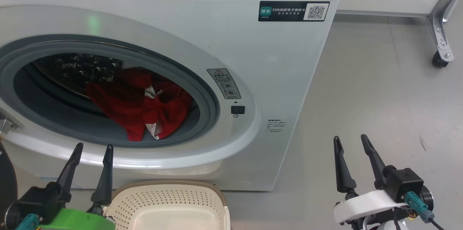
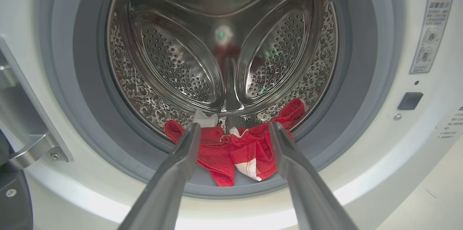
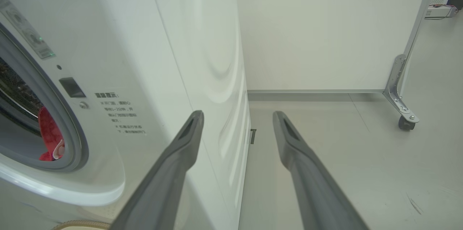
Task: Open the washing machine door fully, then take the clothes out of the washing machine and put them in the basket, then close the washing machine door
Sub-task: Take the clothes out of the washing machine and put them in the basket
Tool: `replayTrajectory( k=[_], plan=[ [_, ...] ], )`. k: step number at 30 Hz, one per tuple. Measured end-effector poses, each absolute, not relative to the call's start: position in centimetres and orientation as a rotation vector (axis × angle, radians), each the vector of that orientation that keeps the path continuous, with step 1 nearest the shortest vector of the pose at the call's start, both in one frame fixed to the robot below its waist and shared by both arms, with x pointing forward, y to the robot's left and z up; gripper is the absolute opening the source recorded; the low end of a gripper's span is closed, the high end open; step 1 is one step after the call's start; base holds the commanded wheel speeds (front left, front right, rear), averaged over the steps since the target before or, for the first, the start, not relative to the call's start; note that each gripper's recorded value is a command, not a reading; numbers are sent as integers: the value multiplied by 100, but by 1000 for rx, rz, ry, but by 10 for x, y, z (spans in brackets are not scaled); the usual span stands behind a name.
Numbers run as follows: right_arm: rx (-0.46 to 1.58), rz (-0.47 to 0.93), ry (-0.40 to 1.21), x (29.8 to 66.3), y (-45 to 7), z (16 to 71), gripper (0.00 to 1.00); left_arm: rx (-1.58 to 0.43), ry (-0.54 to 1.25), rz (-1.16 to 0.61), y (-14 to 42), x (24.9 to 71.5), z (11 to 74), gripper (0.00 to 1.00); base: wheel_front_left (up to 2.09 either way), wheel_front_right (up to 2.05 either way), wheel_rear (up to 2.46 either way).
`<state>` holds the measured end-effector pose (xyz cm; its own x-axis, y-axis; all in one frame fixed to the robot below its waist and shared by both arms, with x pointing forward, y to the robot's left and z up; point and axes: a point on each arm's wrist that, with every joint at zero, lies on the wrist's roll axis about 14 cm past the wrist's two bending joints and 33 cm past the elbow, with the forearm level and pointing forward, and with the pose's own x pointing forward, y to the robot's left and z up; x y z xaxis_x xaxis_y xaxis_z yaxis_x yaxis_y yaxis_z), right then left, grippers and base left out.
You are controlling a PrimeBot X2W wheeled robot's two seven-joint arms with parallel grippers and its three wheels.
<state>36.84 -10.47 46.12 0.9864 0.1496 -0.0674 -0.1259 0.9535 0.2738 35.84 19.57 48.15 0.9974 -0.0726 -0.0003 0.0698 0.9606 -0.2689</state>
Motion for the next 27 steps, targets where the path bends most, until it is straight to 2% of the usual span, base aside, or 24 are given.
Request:
replayTrajectory(
  k=[9, 20, 27],
  plan=[
    [271, 140, 91, 367, -105, 460, 100, -276, 30, -88, 189, 357, 476, 100, 0, 0, 0],
    [273, 147, 108, 368, -101, 455, 100, -249, 159, -147, 175, 355, 439, 100, 0, 0, 0],
    [273, 120, 118, 370, -108, 451, 100, -232, 216, -193, 167, 380, 424, 100, 0, 0, 0]
  ],
)
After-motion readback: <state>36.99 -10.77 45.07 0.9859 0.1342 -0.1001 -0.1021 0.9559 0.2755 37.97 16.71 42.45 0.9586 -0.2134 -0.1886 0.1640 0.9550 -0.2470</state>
